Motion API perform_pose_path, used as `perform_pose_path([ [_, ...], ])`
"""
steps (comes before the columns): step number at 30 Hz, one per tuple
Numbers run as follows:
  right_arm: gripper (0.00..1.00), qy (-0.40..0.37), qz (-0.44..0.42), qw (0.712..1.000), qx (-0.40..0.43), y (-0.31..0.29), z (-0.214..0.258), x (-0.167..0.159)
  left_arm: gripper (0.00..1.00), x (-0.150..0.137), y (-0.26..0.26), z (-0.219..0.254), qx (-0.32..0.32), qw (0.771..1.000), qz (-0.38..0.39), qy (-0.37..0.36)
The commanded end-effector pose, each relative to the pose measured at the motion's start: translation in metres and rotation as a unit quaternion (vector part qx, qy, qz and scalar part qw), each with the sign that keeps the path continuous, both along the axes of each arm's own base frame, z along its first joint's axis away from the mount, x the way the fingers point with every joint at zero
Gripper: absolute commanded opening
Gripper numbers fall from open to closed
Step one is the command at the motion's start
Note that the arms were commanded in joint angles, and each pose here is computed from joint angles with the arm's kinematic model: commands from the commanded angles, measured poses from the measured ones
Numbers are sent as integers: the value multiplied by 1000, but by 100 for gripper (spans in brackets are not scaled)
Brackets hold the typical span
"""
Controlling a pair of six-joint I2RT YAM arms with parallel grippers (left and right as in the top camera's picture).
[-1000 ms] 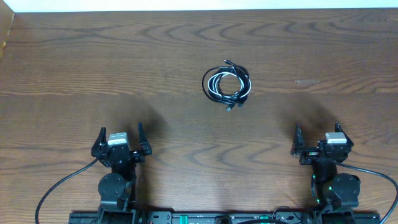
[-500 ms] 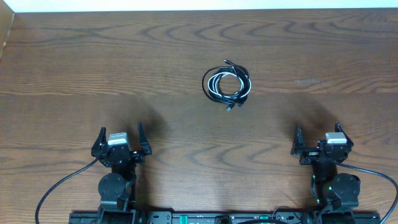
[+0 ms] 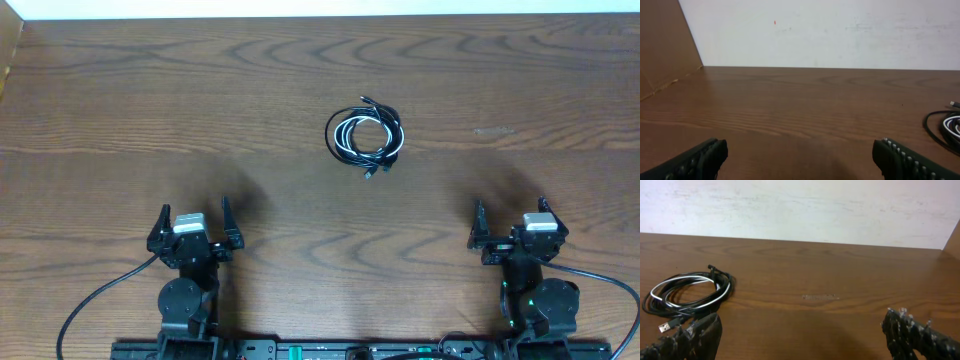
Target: Untangle cables
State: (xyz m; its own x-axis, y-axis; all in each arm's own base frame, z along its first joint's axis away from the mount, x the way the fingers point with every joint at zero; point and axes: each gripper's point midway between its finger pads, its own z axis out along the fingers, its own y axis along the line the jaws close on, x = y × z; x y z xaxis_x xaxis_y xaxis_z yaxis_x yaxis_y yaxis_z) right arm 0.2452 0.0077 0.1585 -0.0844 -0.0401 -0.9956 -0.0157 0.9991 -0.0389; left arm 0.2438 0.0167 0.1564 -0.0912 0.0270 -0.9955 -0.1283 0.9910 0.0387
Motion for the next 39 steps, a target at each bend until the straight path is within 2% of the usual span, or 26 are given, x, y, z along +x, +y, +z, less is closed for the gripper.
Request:
perform_pose_path([
  [1,99,-1,1,1000,-2,0,-1,0,98,-1,4,-17,11,999,8,29],
  [39,99,-1,1,1000,-2,0,-1,0,98,0,-2,-11,-7,1000,-6,15],
])
